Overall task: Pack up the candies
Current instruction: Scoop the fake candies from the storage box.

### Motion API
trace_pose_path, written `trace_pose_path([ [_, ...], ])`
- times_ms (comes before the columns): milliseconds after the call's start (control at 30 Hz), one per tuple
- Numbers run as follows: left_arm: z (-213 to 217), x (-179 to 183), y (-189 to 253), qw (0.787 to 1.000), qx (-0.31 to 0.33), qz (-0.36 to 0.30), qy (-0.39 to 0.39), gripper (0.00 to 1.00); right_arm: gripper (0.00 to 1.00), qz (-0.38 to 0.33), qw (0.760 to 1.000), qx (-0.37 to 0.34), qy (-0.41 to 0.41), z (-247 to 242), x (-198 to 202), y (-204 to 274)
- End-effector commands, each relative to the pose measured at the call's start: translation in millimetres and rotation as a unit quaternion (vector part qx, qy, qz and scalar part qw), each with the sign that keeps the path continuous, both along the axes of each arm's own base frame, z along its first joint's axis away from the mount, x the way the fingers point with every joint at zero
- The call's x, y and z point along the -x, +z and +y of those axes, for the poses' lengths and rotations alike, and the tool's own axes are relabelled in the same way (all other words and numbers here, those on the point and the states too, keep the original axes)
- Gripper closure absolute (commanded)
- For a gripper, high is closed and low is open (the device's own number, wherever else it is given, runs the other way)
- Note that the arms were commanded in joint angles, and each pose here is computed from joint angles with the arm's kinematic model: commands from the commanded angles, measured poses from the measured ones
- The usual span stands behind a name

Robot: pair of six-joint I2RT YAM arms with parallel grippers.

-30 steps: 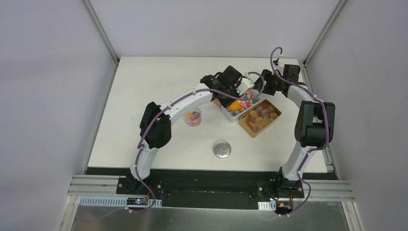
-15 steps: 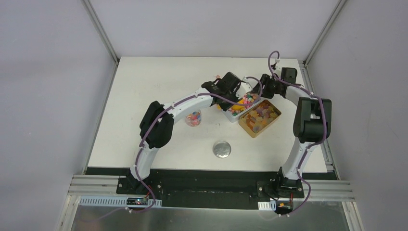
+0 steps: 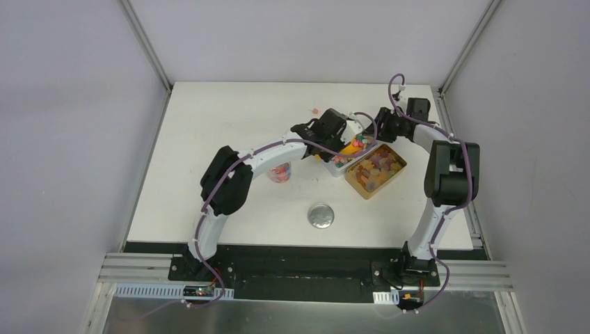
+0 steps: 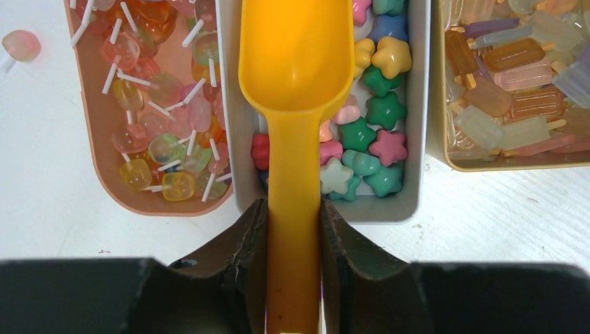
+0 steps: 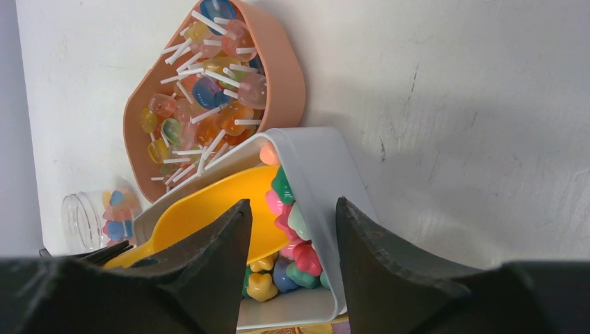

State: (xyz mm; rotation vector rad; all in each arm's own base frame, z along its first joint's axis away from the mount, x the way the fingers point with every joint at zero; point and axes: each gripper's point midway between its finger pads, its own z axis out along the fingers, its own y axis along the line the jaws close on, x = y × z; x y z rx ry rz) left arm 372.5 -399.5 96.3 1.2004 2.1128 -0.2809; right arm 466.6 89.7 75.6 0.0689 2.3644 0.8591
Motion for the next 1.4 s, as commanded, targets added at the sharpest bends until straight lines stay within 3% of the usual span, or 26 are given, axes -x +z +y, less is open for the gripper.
trace_pose_path([
  [0,-1.2,-2.6,31.1,0.999,0.033,-0.035,0.020,1.00,0.50,-0.014,1.000,-0.005,0.011,2.4,-6.9,6.2],
  [700,0.8,3.9,19.4,0.997,0.058,-0.039,0.025,1.00,0.49,-0.032,0.999,-0.018,0.015,5.3,-15.6,26.1],
  [1367,10.6,11.3,22.6,0.992,0.104,-0.071,0.030,1.00,0.39,-0.069,0.997,-0.038,0.015,5.9,-19.4,59.7],
])
